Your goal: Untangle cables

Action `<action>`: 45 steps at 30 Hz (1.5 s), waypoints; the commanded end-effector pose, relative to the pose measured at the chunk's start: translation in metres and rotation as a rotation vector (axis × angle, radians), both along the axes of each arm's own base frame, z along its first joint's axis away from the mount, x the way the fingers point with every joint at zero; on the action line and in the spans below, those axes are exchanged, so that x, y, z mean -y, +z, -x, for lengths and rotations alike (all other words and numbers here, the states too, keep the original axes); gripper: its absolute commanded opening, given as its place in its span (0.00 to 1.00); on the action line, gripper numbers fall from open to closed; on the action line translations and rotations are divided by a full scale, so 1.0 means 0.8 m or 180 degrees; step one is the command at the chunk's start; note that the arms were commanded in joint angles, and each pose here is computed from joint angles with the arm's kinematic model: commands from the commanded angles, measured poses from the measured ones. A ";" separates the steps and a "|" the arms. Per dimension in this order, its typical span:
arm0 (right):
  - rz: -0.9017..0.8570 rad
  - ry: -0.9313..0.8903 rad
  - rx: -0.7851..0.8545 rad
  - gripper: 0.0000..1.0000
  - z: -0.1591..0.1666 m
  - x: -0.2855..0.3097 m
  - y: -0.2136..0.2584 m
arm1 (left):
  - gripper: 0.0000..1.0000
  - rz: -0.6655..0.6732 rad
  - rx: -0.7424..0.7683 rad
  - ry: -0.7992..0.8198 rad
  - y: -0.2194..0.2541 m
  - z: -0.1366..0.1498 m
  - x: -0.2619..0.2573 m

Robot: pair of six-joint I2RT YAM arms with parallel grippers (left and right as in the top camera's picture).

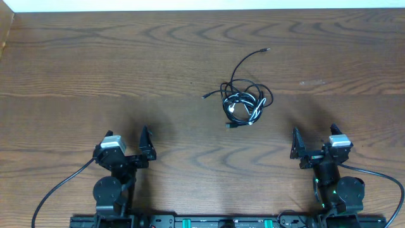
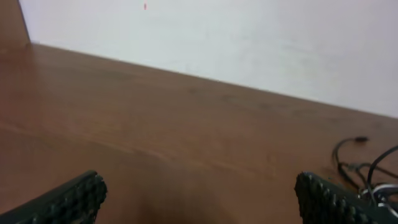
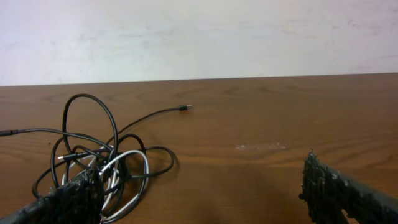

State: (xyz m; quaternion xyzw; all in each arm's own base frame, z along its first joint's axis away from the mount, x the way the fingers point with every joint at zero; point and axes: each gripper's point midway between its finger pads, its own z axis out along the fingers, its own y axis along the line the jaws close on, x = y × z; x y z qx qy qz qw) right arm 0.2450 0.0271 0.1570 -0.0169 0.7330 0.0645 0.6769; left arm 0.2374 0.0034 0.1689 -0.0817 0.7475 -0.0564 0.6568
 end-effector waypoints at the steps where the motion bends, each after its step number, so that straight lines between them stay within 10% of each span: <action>1: 0.0039 -0.0007 0.0005 0.99 0.000 0.000 -0.001 | 0.98 0.0003 0.0057 0.0030 0.013 0.002 -0.002; 45: 0.0039 -0.0007 0.0005 0.99 0.000 0.000 -0.001 | 0.98 -0.0008 -0.0997 0.0027 0.028 -0.009 -0.002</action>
